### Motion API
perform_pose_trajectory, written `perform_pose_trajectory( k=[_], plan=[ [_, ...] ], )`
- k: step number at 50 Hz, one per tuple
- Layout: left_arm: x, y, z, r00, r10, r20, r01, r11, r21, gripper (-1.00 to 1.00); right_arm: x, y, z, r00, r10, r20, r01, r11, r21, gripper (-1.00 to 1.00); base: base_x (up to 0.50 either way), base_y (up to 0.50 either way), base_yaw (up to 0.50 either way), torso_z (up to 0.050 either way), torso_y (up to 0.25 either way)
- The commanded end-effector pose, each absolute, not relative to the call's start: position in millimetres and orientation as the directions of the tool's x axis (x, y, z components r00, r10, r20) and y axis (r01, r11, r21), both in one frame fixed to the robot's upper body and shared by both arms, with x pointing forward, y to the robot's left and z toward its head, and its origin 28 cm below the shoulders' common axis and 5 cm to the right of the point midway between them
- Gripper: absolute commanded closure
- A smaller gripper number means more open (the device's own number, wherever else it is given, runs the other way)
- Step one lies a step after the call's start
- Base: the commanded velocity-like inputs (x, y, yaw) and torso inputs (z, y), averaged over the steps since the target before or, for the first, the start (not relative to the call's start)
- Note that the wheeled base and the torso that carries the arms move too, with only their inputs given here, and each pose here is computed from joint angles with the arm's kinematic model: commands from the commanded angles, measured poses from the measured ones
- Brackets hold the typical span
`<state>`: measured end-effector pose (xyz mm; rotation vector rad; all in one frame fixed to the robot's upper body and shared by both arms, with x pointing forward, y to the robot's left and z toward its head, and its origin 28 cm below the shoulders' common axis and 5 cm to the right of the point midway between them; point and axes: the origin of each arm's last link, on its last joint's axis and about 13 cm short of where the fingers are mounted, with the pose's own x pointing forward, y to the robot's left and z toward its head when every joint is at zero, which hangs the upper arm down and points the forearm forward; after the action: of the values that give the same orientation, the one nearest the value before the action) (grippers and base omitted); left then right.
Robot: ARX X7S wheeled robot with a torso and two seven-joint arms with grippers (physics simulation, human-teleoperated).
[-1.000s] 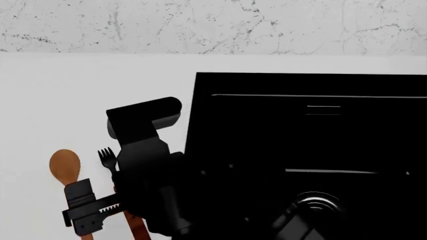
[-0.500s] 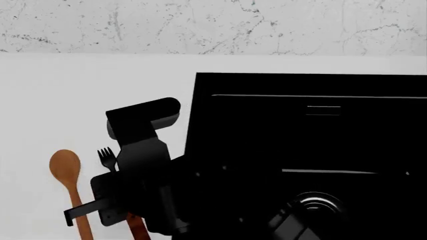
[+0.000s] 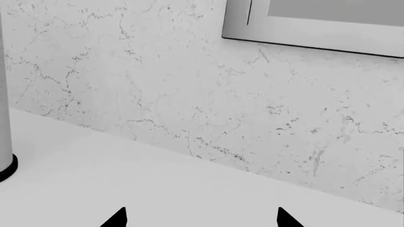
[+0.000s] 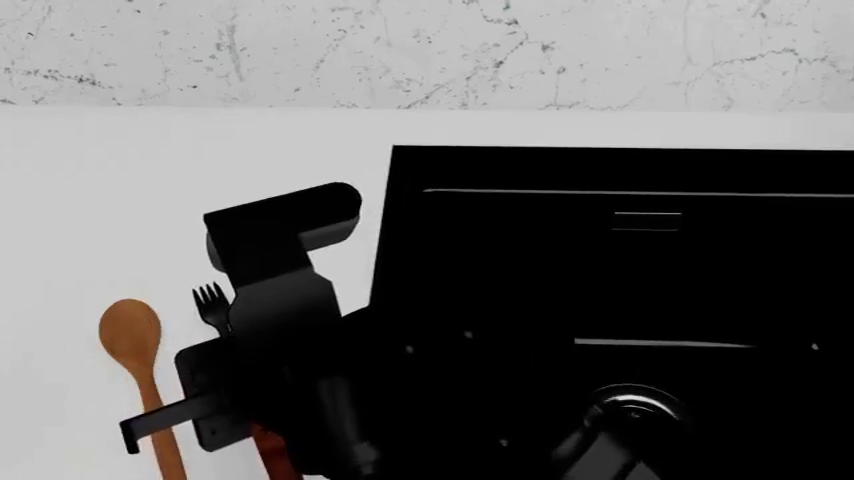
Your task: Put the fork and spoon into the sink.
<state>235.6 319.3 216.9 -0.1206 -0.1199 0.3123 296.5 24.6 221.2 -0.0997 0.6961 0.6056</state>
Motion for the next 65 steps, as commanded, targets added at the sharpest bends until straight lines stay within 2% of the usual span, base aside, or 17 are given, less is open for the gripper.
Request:
perform_pose_trajectory(
  k=[1, 18, 32, 50, 65],
  plan=[
    [232, 320, 218, 0.944, 0.313, 0.104, -0.298, 0.945, -0.137, -1.0, 290, 16, 250, 0.664, 0.495, -0.561, -0.542, 0.835, 0.096, 1.0, 0.0, 0.0, 0.0, 0.0, 0.0],
    [231, 320, 218, 0.944, 0.312, 0.106, -0.297, 0.945, -0.139, -1.0, 281, -18, 299, 0.792, 0.43, -0.434, -0.437, 0.895, 0.09, 1.0, 0.0, 0.0, 0.0, 0.0, 0.0],
    [232, 320, 217, 0.945, 0.308, 0.111, -0.292, 0.947, -0.137, -1.0, 274, -65, 312, 0.885, 0.264, -0.385, -0.248, 0.964, 0.092, 1.0, 0.0, 0.0, 0.0, 0.0, 0.0],
    [238, 320, 212, 0.946, 0.307, 0.105, -0.293, 0.947, -0.134, -1.0, 278, -112, 276, 0.891, 0.083, -0.446, -0.027, 0.991, 0.129, 1.0, 0.0, 0.0, 0.0, 0.0, 0.0],
    [242, 319, 209, 0.948, 0.302, 0.099, -0.287, 0.948, -0.135, -1.0, 282, -125, 247, 0.864, 0.039, -0.502, 0.035, 0.99, 0.138, 1.0, 0.0, 0.0, 0.0, 0.0, 0.0]
  ],
)
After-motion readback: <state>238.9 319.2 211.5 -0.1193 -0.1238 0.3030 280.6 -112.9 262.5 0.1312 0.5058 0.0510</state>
